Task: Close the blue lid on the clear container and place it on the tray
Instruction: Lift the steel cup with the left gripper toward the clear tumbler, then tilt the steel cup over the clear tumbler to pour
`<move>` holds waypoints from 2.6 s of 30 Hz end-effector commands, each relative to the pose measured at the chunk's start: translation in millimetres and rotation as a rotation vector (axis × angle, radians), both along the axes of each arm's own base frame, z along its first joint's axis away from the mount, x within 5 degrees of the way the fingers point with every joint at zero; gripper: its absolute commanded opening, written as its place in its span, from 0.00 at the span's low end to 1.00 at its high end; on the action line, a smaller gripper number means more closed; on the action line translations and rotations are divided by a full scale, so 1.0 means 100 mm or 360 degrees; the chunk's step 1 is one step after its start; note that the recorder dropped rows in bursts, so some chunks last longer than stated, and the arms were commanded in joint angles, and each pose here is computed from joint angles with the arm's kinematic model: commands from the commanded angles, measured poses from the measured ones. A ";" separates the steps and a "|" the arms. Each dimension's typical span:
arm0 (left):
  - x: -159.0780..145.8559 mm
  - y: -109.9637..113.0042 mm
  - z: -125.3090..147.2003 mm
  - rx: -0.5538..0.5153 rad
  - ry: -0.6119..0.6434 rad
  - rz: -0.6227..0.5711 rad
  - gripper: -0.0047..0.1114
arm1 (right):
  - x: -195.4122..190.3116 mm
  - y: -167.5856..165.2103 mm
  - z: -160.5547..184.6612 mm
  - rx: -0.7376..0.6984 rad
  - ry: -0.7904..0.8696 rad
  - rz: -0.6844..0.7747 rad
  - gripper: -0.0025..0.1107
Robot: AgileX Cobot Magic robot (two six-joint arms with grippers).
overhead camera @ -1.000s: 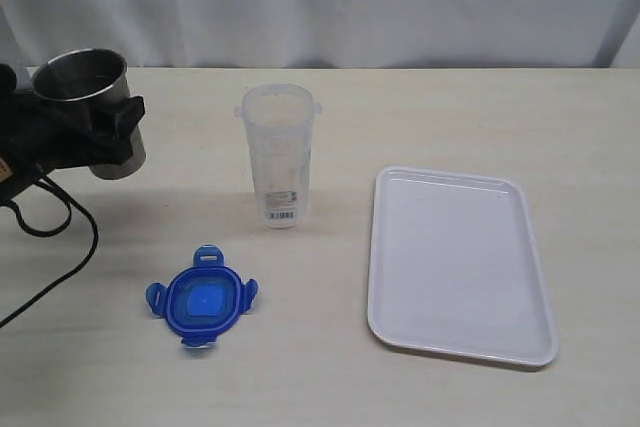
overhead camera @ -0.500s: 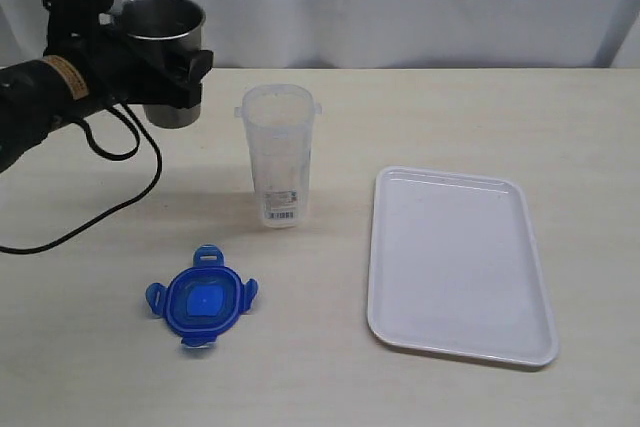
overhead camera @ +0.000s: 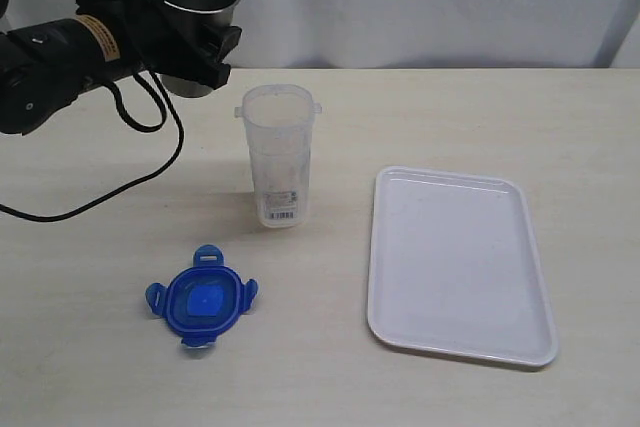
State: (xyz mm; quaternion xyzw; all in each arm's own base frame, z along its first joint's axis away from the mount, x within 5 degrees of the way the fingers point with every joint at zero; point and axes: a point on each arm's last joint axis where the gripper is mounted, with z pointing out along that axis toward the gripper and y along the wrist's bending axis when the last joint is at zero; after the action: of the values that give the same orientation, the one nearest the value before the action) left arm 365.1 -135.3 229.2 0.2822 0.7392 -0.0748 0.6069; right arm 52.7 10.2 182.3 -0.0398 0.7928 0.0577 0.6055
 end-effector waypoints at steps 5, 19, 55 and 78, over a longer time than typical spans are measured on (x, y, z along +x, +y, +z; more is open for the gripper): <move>-0.01 -0.13 0.11 0.0058 -0.0181 -0.0126 0.04 | 0.00 -0.01 -0.01 -0.0021 -0.0002 -0.0008 0.06; -0.02 -0.15 0.10 0.0302 -0.0324 -0.0225 0.04 | 0.00 -0.01 -0.01 -0.0021 -0.0002 -0.0008 0.06; -0.02 -0.15 0.10 0.0644 -0.0514 -0.0305 0.04 | 0.00 -0.01 -0.01 -0.0021 -0.0002 -0.0008 0.06; -0.02 -0.13 0.07 0.0773 -0.0525 -0.0325 0.04 | 0.00 -0.01 -0.01 -0.0021 -0.0002 -0.0008 0.06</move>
State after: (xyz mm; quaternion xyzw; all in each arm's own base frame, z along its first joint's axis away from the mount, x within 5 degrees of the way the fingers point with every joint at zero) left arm 361.9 -145.1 223.4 0.5063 0.6181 0.0879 0.5949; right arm 52.7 10.2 182.3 -0.0398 0.7928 0.0577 0.6055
